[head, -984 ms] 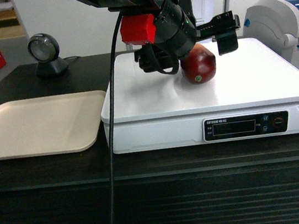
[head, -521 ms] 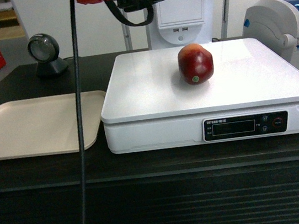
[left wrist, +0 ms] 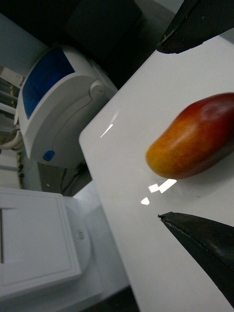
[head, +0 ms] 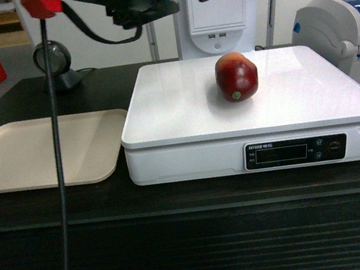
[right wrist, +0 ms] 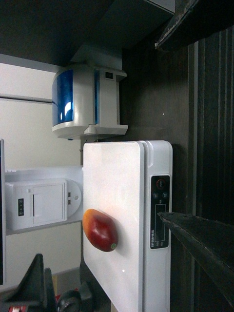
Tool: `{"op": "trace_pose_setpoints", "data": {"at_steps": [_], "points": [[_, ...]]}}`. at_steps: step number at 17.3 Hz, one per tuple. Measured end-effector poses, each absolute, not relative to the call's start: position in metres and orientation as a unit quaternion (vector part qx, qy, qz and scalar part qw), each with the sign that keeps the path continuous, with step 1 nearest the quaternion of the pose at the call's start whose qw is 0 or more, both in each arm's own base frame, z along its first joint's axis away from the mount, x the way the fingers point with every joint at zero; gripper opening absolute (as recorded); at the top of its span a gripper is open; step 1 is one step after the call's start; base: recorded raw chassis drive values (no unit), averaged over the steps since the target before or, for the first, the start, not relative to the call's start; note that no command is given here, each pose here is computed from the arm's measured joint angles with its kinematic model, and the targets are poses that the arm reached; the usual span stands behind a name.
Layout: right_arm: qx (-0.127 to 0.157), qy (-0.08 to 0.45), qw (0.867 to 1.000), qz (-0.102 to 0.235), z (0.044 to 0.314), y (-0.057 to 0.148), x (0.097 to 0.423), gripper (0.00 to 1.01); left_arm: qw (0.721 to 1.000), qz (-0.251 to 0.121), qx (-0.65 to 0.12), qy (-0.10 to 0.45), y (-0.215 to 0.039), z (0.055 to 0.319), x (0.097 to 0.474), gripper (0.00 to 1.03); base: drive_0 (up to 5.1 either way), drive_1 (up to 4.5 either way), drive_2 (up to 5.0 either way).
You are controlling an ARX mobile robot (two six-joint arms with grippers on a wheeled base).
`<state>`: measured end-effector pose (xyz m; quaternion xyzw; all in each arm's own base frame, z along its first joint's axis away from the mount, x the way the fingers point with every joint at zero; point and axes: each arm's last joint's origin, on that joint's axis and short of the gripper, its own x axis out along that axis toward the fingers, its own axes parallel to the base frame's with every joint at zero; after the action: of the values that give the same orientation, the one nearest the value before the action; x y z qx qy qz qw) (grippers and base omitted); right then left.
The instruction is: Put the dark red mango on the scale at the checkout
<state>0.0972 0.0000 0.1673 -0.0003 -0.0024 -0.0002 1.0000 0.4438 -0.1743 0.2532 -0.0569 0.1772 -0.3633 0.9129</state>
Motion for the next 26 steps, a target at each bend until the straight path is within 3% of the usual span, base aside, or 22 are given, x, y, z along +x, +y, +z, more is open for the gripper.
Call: {"op": "trace_pose_setpoints", "data": {"at_steps": [5, 6, 7, 8, 9, 10, 14, 26], "points": [[0.0, -0.002, 1.0, 0.0, 0.167, 0.0, 0.097, 0.98, 0.942, -0.284, -0.084, 0.16, -0.113, 0.272, 0.431, 0.98, 0.0, 0.0, 0.0], [0.0, -0.002, 1.0, 0.0, 0.167, 0.0, 0.097, 0.98, 0.968, -0.215, -0.066, 0.114, -0.072, 0.285, 0.411, 0.98, 0.0, 0.0, 0.0], [0.0, -0.002, 1.0, 0.0, 0.167, 0.0, 0.097, 0.98, 0.998, -0.057, -0.03, 0.018, -0.034, 0.284, 0.377, 0.81, 0.0, 0.0, 0.0], [0.0, -0.002, 1.0, 0.0, 0.167, 0.0, 0.097, 0.98, 0.999, 0.008, -0.011, -0.04, -0.011, 0.27, 0.302, 0.43, 0.0, 0.0, 0.0], [0.0, -0.002, 1.0, 0.0, 0.167, 0.0, 0.097, 0.98, 1.0, -0.007, -0.008, 0.017, -0.004, 0.216, 0.26, 0.07, 0.0, 0.0, 0.0], [0.0, -0.002, 1.0, 0.0, 0.167, 0.0, 0.097, 0.98, 1.0, 0.003, -0.008, -0.011, 0.001, 0.212, 0.226, 0.02, 0.0, 0.0, 0.0], [0.0, -0.002, 1.0, 0.0, 0.167, 0.0, 0.097, 0.98, 1.0, -0.001, -0.007, 0.007, 0.0, 0.191, 0.198, 0.02, 0.0, 0.0, 0.0], [0.0, -0.002, 1.0, 0.0, 0.167, 0.0, 0.097, 0.98, 1.0, 0.0, -0.007, 0.004, 0.0, 0.177, 0.158, 0.02, 0.0, 0.0, 0.0]]}}
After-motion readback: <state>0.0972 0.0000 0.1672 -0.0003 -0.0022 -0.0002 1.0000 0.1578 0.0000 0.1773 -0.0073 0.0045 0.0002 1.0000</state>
